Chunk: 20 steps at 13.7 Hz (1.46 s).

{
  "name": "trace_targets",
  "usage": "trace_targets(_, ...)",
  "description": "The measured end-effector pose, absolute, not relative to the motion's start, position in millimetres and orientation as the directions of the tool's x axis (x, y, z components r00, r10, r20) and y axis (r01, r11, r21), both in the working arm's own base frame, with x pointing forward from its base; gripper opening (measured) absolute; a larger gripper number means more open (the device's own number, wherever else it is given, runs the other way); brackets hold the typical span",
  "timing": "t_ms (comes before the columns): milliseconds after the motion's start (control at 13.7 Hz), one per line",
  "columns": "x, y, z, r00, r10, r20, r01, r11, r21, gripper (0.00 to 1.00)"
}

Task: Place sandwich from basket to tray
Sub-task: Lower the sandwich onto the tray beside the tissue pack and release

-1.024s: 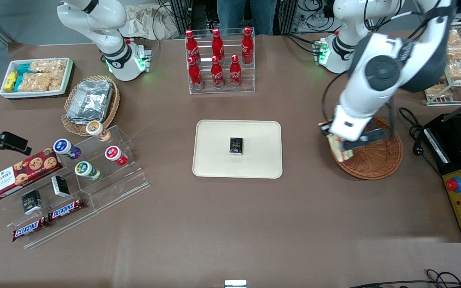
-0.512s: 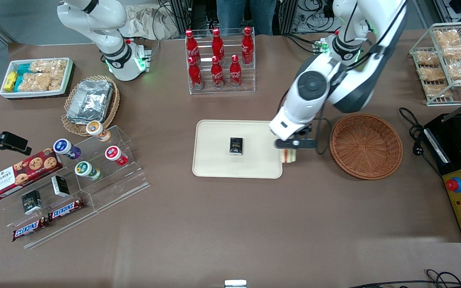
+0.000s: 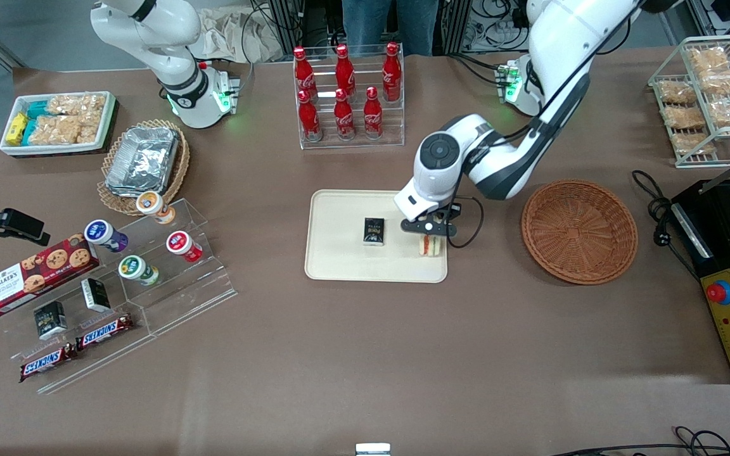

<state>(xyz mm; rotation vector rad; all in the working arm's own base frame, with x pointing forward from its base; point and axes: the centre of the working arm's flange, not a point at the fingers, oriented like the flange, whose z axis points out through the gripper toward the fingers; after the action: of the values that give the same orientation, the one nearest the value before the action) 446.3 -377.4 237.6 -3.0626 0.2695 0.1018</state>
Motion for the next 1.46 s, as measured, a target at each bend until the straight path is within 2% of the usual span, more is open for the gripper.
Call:
trace_targets(220, 446, -377, 218, 0.982, -0.168, -0.083, -0.173, -0.984, -0.049, 0.25)
trace_targets(512, 446, -378, 212, 0.982, -0.175, -0.071, -0.178, -0.984, -0.031, 0.24)
trace_targets(659, 449, -375, 212, 0.98, -0.189, -0.058, -0.191, -0.981, -0.043, 0.4)
trace_targets(805, 456, -373, 221, 0.982, -0.183, -0.049, -0.186, -0.981, -0.06, 0.62)
trace_targets(951, 475, -371, 259, 0.989, -0.132, -0.059, -0.138, -0.984, -0.109, 0.8)
trace_targets(1098, 500, -374, 326, 0.995, -0.082, -0.063, -0.09, -0.987, -0.134, 0.99)
trace_targets(1317, 531, -369, 433, 0.997, -0.072, -0.04, -0.075, -0.994, -0.082, 1.0)
trace_targets(1463, 550, -347, 476, 0.998, -0.068, -0.018, -0.069, -0.997, -0.042, 1.0)
